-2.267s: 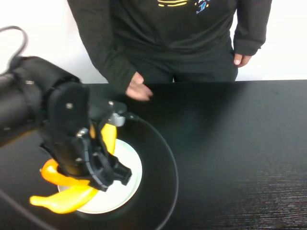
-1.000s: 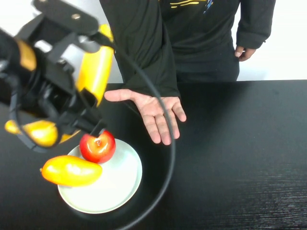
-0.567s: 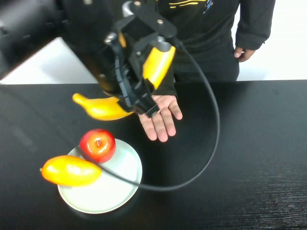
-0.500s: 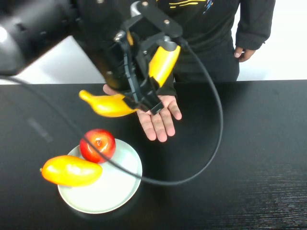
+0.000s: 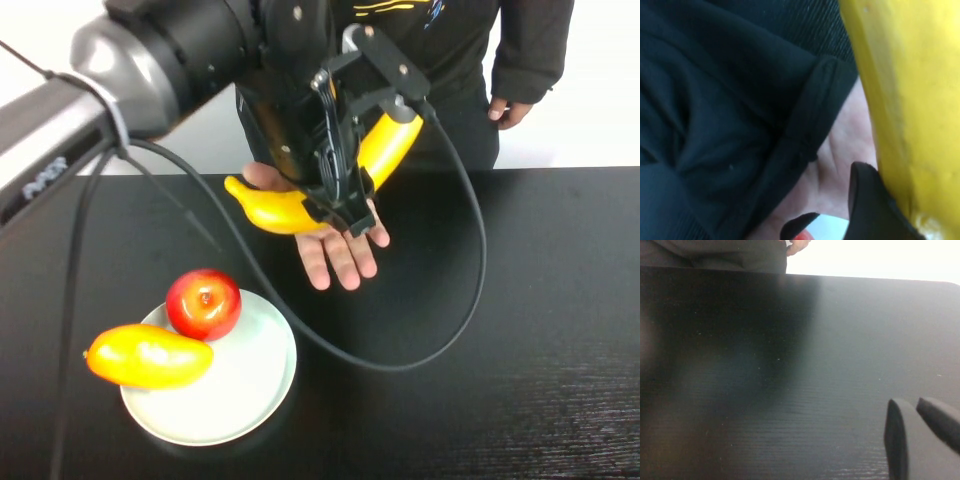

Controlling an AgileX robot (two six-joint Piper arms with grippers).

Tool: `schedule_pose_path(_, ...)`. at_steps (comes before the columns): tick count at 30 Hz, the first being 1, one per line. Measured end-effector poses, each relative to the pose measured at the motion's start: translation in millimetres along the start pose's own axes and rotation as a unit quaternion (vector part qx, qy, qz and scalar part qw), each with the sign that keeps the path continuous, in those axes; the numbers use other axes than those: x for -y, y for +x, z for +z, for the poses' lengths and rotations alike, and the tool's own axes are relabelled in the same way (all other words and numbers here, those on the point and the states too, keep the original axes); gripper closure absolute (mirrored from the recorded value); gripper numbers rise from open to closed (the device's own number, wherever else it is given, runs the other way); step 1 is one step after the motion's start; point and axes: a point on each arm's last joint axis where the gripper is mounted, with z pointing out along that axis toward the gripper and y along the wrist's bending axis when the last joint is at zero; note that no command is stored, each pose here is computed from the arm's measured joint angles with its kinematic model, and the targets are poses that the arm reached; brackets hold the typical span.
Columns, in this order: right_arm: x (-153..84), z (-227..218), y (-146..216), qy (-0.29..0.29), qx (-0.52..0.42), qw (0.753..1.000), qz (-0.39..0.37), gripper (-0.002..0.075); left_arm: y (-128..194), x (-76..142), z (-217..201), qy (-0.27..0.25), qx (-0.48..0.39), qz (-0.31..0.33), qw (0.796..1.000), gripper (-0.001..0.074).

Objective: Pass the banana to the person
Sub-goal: Hand the grabbed banana to the person

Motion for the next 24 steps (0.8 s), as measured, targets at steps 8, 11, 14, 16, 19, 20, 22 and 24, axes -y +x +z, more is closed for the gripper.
schedule_pose_path(8,0.0,0.0,0.0,0.0,0.0,1.0,0.0,0.0733,-1.4,-0.4,20.1,0.014,-0.015,0.006,1.0,0.0459)
schedule_pose_path(11,0.0,0.0,0.0,0.0,0.0,1.0,0.0,0.0733,-1.5,-0.2,20.1,0.014,-0.014,0.006,1.0,0.0459)
schedule_pose_path(14,0.0,0.0,0.0,0.0,0.0,1.0,0.0,0.0733,-1.5,-0.2,20.1,0.014,-0.014,0.003,1.0,0.0452)
schedule_pose_path(16,0.0,0.0,0.0,0.0,0.0,1.0,0.0,0.0733,-1.5,-0.2,20.1,0.014,-0.014,-0.012,1.0,0.0405)
schedule_pose_path(19,0.0,0.0,0.0,0.0,0.0,1.0,0.0,0.0733,-1.4,-0.4,20.1,0.013,-0.015,-0.042,0.999,0.028)
schedule_pose_path(20,0.0,0.0,0.0,0.0,0.0,1.0,0.0,0.0733,-1.3,-0.6,20.1,0.012,-0.016,-0.049,0.999,0.0252)
schedule_pose_path(22,0.0,0.0,0.0,0.0,0.0,1.0,0.0,0.0733,-1.1,-0.8,18.4,0.009,-0.015,-0.056,0.998,0.0223)
schedule_pose_path(24,0.0,0.0,0.0,0.0,0.0,1.0,0.0,0.0733,-0.8,-0.8,13.5,0.005,-0.011,-0.062,0.998,0.0209)
